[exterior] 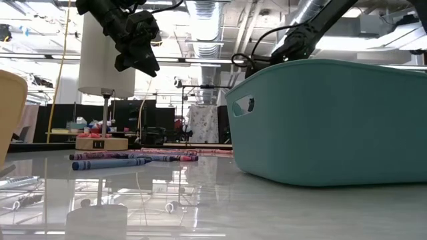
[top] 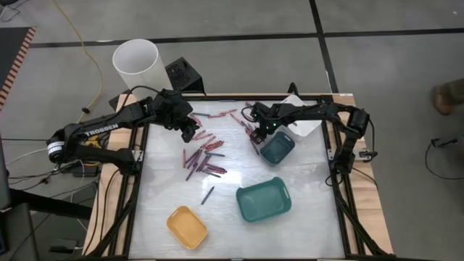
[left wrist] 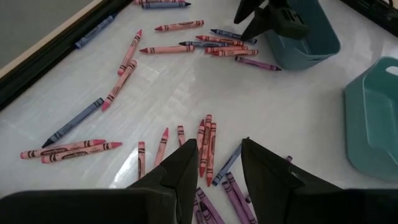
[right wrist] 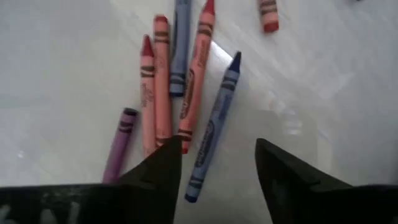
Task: Sort crayons
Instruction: Put the blue crayon into the white bin
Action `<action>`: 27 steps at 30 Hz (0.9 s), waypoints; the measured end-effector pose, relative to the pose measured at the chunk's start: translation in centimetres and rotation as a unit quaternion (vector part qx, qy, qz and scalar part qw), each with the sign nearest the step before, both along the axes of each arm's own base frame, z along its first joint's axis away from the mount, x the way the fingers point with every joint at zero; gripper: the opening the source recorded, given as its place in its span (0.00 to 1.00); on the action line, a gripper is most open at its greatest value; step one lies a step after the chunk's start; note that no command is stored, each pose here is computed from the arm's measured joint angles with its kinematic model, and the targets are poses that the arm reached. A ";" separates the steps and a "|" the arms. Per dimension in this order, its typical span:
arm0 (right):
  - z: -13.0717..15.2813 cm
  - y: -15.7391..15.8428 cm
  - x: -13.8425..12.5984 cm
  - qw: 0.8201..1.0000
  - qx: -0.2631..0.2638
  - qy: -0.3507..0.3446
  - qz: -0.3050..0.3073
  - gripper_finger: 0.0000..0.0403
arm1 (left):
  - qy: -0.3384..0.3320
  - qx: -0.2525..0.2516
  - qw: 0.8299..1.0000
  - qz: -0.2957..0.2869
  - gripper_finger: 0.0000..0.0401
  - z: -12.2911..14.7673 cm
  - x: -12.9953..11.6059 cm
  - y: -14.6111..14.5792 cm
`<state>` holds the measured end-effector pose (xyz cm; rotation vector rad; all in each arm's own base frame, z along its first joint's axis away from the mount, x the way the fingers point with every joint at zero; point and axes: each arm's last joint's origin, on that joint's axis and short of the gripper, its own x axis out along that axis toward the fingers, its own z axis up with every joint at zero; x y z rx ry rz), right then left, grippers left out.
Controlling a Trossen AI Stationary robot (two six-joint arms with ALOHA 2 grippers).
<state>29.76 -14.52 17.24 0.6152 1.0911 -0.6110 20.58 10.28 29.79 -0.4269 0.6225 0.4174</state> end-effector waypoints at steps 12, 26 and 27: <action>0.0 -0.3 -0.1 1.000 -0.020 0.008 -0.011 0.53 | 0.000 0.000 1.000 0.000 0.28 0.0 0.0 0.0; -1.7 -0.2 0.3 0.999 -0.007 0.034 -0.006 0.50 | 0.000 0.000 1.000 0.000 0.28 0.0 0.0 0.0; -1.6 -0.1 0.3 0.999 -0.007 0.034 -0.005 0.50 | 0.000 0.000 1.000 0.000 0.28 0.0 0.0 0.0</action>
